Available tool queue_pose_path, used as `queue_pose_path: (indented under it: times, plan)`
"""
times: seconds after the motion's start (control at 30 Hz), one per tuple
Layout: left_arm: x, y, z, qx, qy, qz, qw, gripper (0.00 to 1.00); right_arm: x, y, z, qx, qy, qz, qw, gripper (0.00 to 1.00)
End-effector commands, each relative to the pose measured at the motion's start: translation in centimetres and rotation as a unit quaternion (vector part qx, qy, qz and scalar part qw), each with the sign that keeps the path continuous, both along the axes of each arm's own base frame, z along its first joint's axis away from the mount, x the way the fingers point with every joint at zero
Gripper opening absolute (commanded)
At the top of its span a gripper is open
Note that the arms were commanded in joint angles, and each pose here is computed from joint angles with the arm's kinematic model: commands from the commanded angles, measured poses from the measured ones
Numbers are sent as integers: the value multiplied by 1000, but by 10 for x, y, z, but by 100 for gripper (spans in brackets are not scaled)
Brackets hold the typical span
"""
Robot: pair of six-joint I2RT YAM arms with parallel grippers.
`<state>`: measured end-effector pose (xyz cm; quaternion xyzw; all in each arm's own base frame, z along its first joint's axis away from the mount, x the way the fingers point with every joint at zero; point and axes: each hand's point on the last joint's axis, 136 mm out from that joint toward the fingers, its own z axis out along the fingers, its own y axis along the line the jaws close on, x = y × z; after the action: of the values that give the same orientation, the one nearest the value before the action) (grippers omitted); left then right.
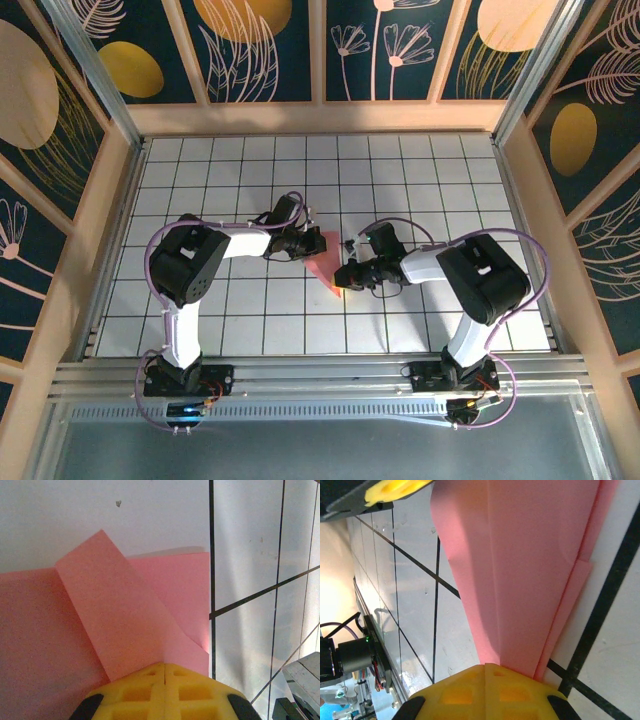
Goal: Fold a paper plane with a square sheet of paper (fold left side to right side)
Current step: Fourth fold the wing at the center of the table.
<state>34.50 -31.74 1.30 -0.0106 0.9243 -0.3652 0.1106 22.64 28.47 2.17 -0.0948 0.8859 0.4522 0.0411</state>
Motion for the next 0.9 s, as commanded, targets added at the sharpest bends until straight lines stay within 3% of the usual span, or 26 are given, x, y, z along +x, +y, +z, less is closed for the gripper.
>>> queue_pose_path:
  times: [0.0, 0.87]
  plan:
    - [-21, 28, -37, 72, 50, 13, 996, 0, -15, -1, 0, -3, 16, 8, 1000, 0]
    - [-21, 28, -38, 73, 51, 13, 996, 0, -23, -7, -5, -20, 18, 11, 1000, 1]
